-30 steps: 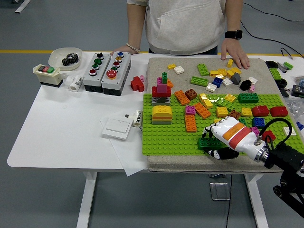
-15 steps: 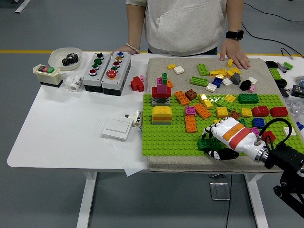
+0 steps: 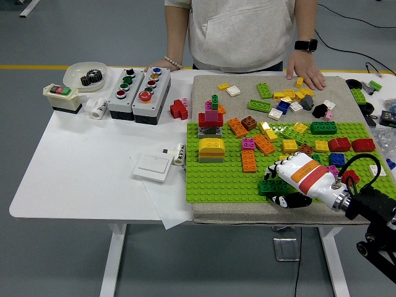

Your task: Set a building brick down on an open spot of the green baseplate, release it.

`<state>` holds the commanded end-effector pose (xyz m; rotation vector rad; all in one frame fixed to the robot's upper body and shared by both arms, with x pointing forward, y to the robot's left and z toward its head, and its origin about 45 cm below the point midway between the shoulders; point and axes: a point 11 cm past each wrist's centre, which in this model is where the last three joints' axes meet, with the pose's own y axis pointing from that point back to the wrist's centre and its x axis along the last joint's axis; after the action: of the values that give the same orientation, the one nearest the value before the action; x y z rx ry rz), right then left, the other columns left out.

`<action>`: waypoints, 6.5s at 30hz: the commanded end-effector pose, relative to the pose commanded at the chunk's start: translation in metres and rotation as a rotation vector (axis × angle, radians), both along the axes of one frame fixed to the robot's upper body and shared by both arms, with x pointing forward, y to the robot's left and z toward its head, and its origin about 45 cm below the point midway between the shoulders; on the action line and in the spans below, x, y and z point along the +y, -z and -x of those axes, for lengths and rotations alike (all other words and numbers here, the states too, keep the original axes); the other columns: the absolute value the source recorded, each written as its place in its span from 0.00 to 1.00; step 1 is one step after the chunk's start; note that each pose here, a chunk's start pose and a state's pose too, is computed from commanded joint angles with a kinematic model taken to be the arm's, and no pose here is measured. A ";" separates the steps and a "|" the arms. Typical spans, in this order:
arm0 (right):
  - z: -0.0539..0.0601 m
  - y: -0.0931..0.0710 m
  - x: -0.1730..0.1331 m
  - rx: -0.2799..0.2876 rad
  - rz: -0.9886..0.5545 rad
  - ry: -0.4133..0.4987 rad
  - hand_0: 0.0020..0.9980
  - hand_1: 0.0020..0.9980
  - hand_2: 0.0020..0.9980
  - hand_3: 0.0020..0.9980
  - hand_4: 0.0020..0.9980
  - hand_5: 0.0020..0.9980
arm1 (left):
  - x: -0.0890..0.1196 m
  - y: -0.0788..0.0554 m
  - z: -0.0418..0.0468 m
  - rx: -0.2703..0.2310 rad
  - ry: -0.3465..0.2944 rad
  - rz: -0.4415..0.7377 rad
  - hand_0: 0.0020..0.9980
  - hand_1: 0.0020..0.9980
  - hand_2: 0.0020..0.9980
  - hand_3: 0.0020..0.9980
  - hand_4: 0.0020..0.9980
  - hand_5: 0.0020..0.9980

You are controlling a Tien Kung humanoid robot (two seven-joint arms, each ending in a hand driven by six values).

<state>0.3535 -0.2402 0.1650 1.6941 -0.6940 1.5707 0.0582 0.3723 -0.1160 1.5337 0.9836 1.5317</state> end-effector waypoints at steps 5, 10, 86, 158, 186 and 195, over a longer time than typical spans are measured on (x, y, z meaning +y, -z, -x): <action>0.000 0.000 -0.001 0.002 0.001 0.001 0.29 0.44 0.60 0.70 0.80 0.37 | 0.000 0.000 -0.0004 -0.001 0.000 0.000 0.74 0.72 0.71 0.59 0.64 0.66; 0.000 0.000 -0.002 0.005 0.000 0.009 0.29 0.44 0.60 0.70 0.80 0.37 | 0.000 0.000 -0.0004 -0.002 -0.001 0.000 0.74 0.72 0.71 0.59 0.64 0.66; 0.039 -0.019 -0.006 0.043 -0.120 0.003 0.61 0.60 0.66 0.56 0.77 0.47 | 0.002 0.000 0.0011 0.007 0.009 -0.004 0.74 0.72 0.71 0.59 0.64 0.66; 0.032 -0.018 -0.005 0.062 -0.092 -0.004 0.57 0.58 0.64 0.56 0.80 0.45 | 0.001 -0.001 -0.0026 0.003 0.015 0.000 0.74 0.72 0.71 0.59 0.64 0.66; -0.013 -0.047 -0.085 -0.077 -0.007 0.386 0.69 0.65 0.72 0.67 0.84 0.46 | 0.000 0.000 -0.0005 0.005 0.009 0.003 0.74 0.72 0.71 0.59 0.64 0.66; -0.010 -0.049 -0.098 -0.052 0.009 0.407 0.68 0.65 0.71 0.67 0.85 0.46 | 0.000 0.000 -0.0009 0.005 0.010 0.003 0.74 0.72 0.72 0.59 0.64 0.66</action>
<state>0.3637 -0.3380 0.2138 1.3998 -0.9870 1.3287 0.0592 0.3725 -0.1159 1.5385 0.9791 1.5199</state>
